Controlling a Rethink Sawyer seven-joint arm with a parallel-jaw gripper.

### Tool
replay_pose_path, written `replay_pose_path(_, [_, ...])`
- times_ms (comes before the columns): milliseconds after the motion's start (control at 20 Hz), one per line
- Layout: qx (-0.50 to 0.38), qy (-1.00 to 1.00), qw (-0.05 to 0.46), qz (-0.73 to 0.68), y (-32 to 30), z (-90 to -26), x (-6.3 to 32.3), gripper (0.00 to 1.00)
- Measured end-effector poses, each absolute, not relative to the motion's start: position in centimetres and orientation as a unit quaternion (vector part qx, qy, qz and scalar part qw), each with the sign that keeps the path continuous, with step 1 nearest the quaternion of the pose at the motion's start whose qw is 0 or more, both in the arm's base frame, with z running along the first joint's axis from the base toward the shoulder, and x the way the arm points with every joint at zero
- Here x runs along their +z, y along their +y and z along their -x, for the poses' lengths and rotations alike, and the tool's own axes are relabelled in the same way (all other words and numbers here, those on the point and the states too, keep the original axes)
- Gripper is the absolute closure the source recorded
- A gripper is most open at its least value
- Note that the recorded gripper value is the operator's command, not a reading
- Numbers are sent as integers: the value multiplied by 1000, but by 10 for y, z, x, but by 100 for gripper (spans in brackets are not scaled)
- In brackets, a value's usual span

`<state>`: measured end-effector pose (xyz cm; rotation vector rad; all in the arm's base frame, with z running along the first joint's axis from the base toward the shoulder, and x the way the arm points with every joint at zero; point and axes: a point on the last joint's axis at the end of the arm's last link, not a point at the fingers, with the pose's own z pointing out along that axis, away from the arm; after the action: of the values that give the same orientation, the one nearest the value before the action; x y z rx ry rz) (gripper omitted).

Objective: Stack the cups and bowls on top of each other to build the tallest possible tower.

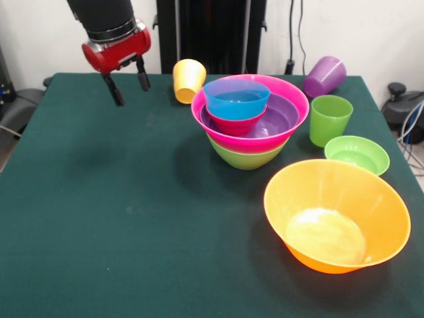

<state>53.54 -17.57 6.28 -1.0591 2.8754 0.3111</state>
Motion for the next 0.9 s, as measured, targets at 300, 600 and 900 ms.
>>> replay_pose_path(300, [109,931,32,346,-170,-536,59,0])
replay_pose_path(600, [111,931,33,347,-168,-536,58,0])
replay_pose_path(900, [111,931,33,347,-168,-536,58,0])
